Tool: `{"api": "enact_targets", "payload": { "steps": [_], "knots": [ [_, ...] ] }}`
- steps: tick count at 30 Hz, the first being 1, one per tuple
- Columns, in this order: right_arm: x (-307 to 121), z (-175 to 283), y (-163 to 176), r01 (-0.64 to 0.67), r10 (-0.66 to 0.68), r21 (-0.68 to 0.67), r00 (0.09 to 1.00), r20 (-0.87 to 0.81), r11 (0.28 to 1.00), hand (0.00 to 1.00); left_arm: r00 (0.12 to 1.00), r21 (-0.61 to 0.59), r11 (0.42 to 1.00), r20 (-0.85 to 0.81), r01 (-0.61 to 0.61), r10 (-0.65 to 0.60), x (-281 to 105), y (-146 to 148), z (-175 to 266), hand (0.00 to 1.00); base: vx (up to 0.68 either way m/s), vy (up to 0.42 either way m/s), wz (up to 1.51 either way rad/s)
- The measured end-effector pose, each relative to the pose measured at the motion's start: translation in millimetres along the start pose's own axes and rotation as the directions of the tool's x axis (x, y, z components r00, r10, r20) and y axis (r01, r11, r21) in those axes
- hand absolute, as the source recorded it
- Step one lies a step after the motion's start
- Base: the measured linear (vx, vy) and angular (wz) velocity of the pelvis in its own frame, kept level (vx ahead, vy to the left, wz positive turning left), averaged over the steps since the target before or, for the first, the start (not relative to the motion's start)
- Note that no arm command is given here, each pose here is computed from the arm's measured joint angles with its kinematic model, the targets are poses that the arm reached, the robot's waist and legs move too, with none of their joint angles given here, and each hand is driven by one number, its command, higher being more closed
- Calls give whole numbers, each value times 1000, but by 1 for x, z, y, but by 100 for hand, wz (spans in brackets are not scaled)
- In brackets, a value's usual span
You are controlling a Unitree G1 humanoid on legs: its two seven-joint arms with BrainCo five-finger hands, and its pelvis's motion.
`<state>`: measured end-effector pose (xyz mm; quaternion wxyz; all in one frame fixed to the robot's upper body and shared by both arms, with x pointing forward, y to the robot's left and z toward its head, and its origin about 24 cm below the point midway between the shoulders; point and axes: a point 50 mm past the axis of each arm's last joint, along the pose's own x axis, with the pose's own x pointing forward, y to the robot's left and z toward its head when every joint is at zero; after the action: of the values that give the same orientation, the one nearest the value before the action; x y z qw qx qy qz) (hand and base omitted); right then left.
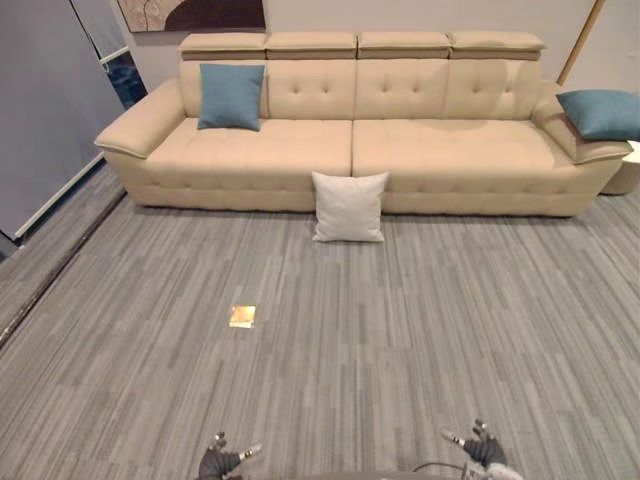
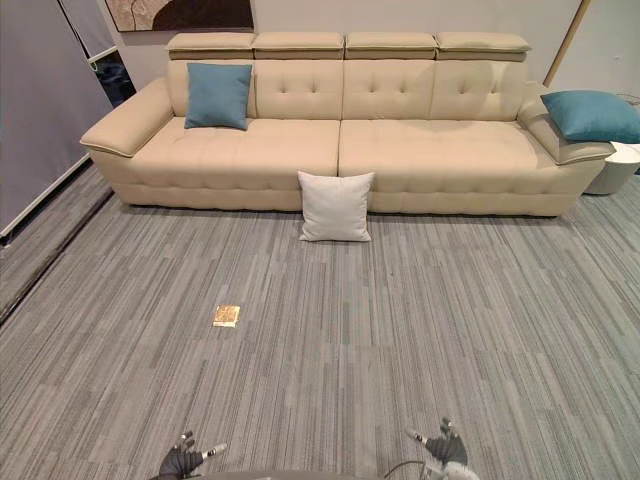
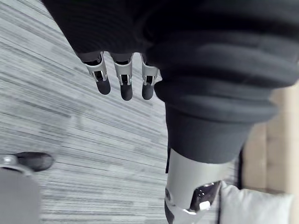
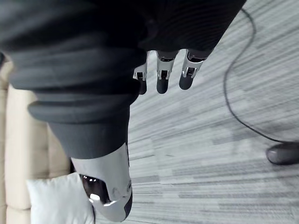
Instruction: Pick up cushions and gather them together orderly.
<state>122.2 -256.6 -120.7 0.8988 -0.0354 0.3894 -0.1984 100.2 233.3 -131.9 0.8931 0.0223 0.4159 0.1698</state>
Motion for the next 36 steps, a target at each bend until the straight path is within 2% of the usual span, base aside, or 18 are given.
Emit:
{"api": "enact_targets", "payload": {
  "steps": [4,8,18,26,32,36],
  "knots": [
    [3,8,0,-35,37,-95,999,25,995,0,1000,11,1000,17,14,-14,1,3,5,0,0,0,0],
    [3,9,4,-59,63,-127,998,27,990,0,999,31,999,21,34,-35,1,-1,6,0,-8,-6,0],
    [9,24,10,-64,73,-132,995,63,989,0,997,17,999,74,30,-31,3,1,19,0,6,0,-3],
    [12,44,20,-67,82,-120,988,128,991,0,979,-21,999,198,42,-37,2,-2,49,0,134,86,-12],
    [8,47,25,-82,102,-131,983,154,988,0,972,11,998,229,56,-57,5,-8,61,0,452,52,37],
    [5,45,16,-63,87,-147,982,165,987,0,969,37,996,231,86,-92,8,-20,66,0,689,-107,64]
  ]
}}
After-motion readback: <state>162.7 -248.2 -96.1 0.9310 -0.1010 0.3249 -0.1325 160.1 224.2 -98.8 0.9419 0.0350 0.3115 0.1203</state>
